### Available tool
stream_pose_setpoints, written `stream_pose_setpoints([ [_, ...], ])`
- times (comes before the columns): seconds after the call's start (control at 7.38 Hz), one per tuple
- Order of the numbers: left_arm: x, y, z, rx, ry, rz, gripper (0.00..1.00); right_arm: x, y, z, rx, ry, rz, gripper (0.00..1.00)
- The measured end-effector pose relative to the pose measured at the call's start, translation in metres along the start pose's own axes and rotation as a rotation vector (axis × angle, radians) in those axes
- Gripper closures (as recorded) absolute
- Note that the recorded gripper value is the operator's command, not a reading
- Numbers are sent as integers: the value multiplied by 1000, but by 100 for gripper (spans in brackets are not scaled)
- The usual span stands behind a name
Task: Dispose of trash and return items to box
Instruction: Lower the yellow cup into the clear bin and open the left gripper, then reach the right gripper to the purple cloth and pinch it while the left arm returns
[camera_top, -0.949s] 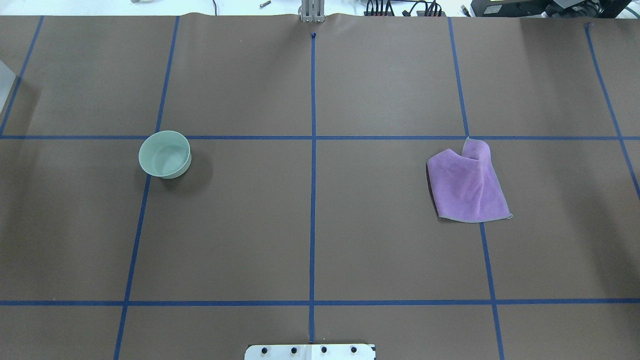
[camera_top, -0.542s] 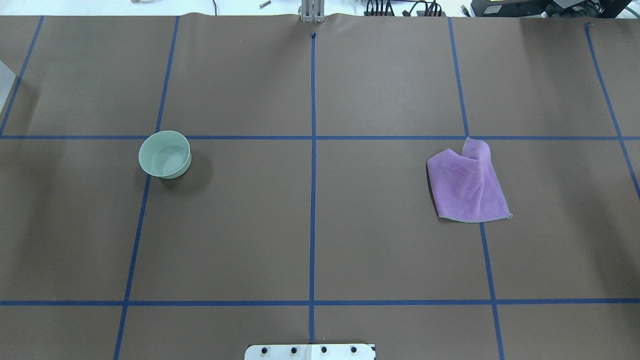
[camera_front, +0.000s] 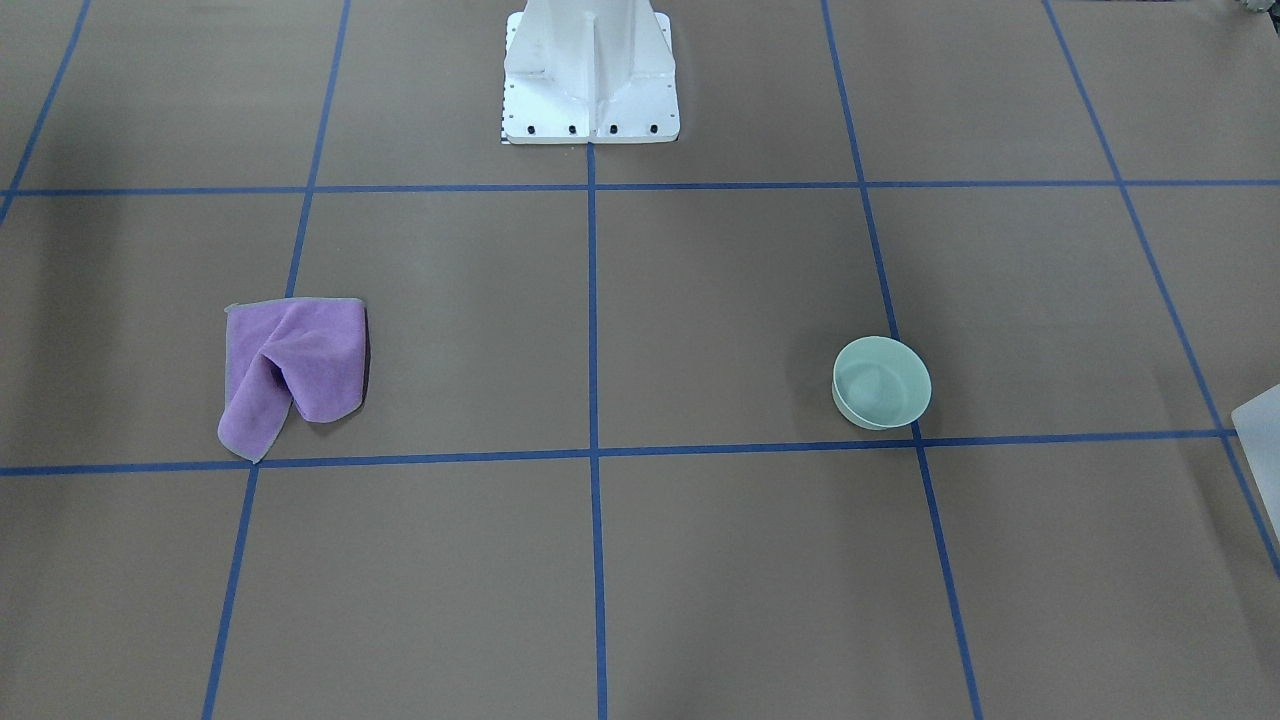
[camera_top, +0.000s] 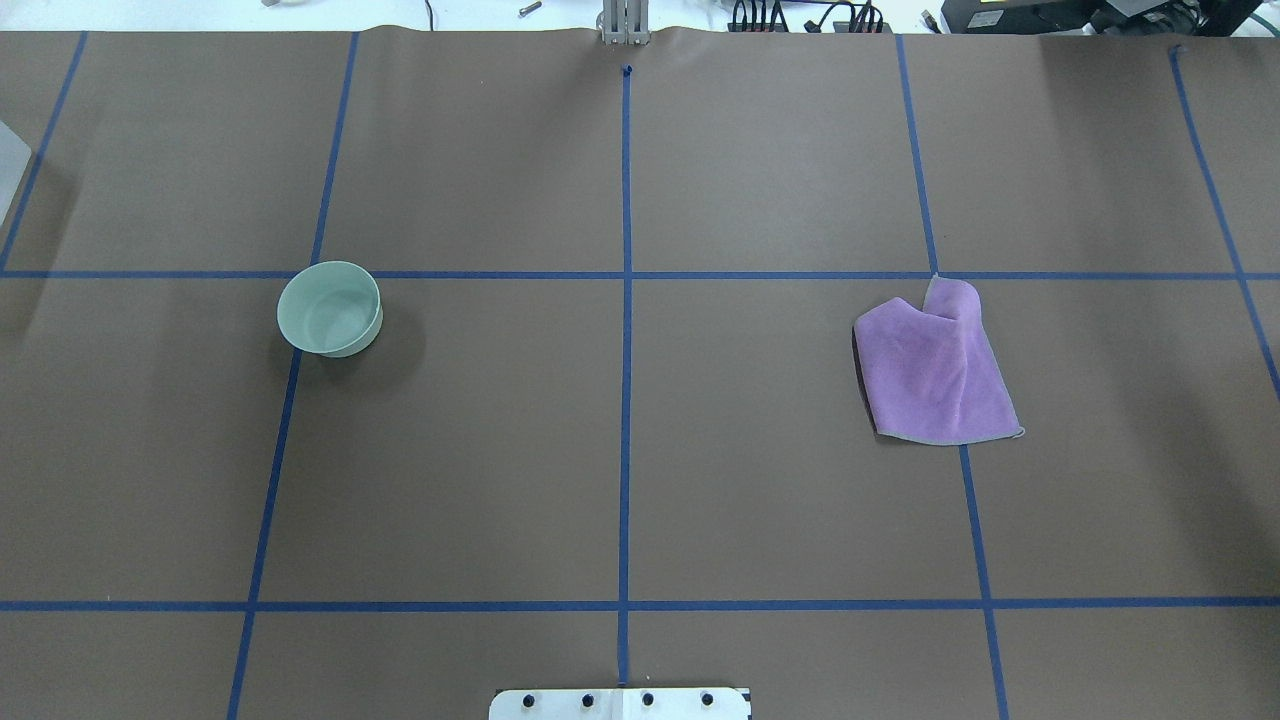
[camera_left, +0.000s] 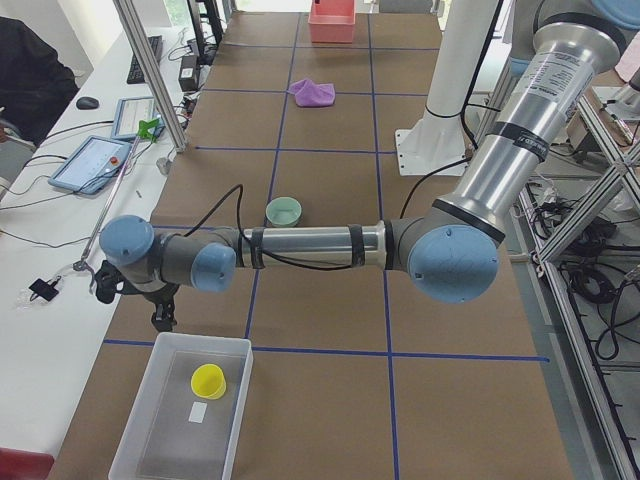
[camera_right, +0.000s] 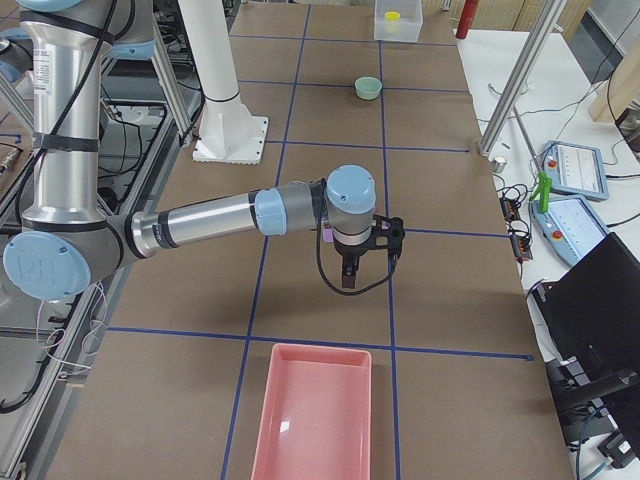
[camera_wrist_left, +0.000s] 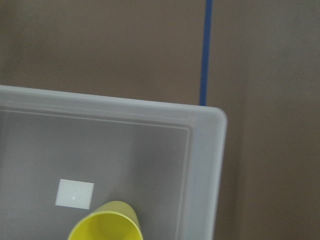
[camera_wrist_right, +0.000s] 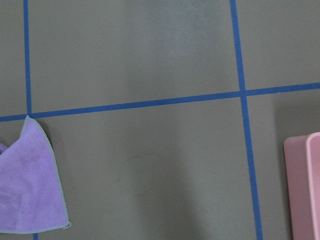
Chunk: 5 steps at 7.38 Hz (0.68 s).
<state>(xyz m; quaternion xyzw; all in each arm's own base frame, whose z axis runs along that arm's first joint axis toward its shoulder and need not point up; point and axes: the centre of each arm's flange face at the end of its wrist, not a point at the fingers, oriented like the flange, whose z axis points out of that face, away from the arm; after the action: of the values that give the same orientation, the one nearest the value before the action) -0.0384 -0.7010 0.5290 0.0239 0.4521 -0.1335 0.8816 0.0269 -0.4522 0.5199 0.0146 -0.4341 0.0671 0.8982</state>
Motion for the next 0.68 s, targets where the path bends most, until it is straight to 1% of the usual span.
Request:
stream_pose_setpoints([
  [0.14,43,16,4,-1,13,-40,2,-39,1,11,-17,4,34,0],
  [0.27,74,30,8,-3,25,-72,2,-87,2,30,-38,11,43,0],
  [0.54,115,55,11,-7,45,-110,2,-185,5,86,-69,34,-31,0],
  [0.68,128,63,11,-9,52,-119,2,-225,2,117,-71,41,-57,0],
])
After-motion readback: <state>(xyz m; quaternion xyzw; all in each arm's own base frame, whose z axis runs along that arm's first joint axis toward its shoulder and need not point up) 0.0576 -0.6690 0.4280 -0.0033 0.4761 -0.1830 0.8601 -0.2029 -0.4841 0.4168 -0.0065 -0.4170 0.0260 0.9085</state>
